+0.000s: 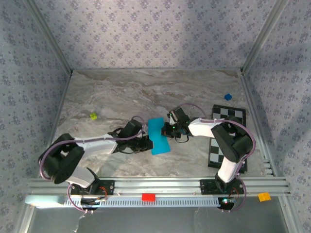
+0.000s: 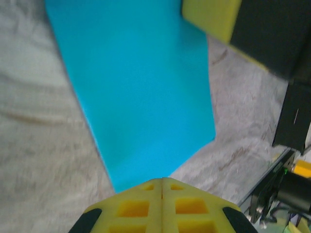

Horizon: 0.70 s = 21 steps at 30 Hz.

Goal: Fold a paper plane with a square sheet of paper (pick it up from the middle)
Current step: First fold the square sheet of paper in half at the center of the table.

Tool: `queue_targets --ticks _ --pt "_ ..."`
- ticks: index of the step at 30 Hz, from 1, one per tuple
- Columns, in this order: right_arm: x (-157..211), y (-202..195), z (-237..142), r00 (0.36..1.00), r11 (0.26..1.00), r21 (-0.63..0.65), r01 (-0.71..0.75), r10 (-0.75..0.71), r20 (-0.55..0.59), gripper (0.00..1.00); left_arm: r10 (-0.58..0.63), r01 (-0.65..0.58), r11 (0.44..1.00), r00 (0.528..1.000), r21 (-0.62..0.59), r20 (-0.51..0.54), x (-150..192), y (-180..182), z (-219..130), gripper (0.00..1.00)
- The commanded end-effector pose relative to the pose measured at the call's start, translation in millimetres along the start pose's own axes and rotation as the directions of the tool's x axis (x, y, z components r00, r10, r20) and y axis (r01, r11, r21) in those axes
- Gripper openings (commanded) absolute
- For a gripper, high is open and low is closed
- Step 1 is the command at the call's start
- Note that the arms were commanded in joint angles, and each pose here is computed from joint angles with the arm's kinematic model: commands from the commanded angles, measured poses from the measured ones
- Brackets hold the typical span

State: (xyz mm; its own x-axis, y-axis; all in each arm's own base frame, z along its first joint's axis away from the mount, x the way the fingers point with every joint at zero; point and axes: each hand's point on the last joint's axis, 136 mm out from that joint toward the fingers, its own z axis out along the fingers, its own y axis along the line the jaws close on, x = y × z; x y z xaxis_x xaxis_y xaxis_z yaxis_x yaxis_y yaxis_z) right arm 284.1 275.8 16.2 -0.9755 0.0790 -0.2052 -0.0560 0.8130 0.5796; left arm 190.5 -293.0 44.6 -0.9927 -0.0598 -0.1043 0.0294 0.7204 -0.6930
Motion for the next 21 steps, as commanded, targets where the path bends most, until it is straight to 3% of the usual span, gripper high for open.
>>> queue_targets --ticks 1,6,12,21 --pt "55.6 -80.7 12.4 0.985 0.954 0.293 -0.068 0.11 -0.131 0.0 -0.009 0.01 0.999 0.999 0.038 -0.034 -0.1 -4.9 11.5 0.05" --pt "56.3 -82.9 12.1 0.985 0.951 0.301 -0.069 0.112 -0.129 0.0 -0.048 0.047 0.999 0.995 -0.015 -0.086 25.8 26.9 14.8 0.05" --pt "56.6 -84.2 13.0 0.985 0.95 0.304 -0.068 0.113 -0.13 0.0 0.023 -0.032 0.998 0.986 -0.052 -0.168 55.4 39.9 9.0 0.05" --pt "56.3 -83.5 13.4 0.985 0.95 0.303 -0.067 0.113 -0.134 0.0 0.124 -0.136 0.987 0.983 -0.081 -0.134 42.4 17.7 -9.0 0.06"
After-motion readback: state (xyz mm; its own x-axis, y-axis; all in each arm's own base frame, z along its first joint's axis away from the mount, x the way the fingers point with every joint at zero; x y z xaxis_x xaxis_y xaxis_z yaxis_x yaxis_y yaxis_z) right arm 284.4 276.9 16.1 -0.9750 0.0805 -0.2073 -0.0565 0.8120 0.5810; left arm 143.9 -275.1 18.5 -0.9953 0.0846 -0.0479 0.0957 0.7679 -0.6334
